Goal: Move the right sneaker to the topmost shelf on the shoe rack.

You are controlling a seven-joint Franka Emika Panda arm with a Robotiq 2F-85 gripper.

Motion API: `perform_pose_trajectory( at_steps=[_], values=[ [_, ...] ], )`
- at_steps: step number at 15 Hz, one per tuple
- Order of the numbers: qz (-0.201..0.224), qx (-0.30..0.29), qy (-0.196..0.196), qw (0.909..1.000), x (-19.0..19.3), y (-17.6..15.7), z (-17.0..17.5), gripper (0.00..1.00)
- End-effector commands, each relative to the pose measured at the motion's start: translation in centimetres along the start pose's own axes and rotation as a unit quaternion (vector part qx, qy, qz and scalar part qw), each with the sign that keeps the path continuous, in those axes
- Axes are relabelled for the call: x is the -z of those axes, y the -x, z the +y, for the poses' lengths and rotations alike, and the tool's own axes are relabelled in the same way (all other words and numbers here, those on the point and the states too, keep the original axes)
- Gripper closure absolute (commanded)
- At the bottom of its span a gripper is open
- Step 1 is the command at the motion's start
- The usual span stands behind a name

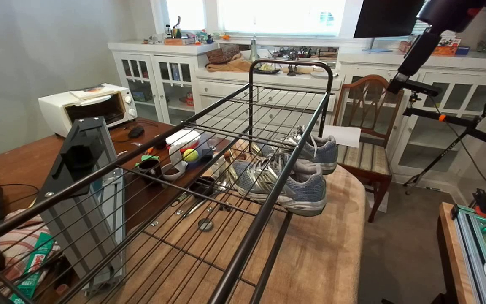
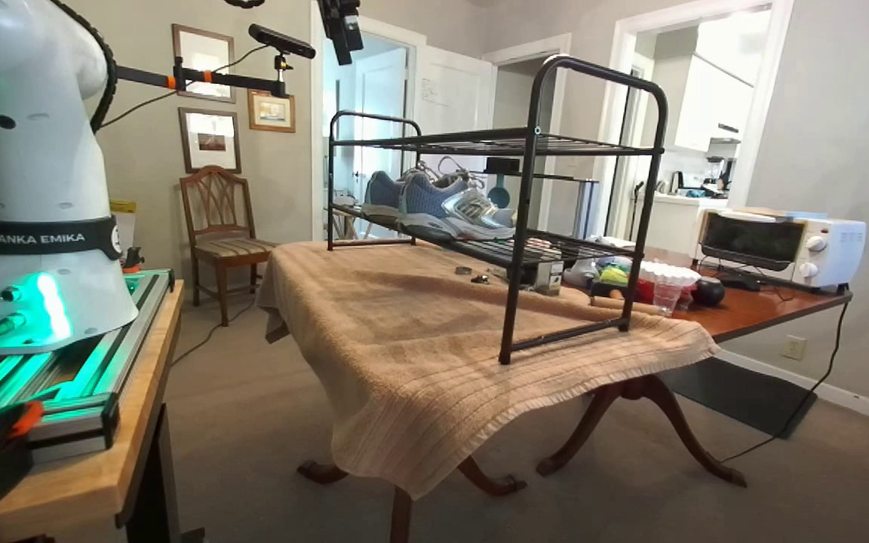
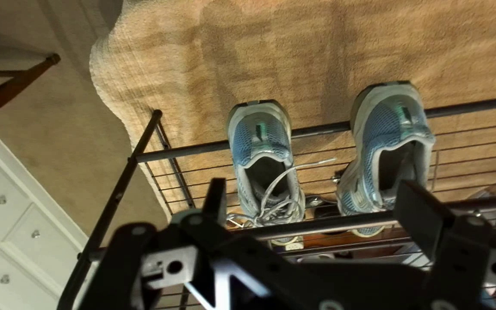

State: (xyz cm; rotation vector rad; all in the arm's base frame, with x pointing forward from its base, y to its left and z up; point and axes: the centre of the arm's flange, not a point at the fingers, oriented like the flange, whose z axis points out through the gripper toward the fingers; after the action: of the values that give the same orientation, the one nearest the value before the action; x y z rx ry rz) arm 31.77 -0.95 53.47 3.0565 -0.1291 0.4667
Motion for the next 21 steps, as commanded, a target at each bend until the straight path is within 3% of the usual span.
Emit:
perform_pose_trajectory(
  at_steps=[1,9,21],
  values=[
    [0.011,-0.063,0.018,0.9978,-3.1,-2.6,0.8,0.0],
    [-0.013,-0.074,0.011,0.9971,-9.4,-4.8,2.0,0.0],
    [-0.026,-0.072,0.004,0.9971,-14.3,-5.3,4.7,0.0]
  ],
)
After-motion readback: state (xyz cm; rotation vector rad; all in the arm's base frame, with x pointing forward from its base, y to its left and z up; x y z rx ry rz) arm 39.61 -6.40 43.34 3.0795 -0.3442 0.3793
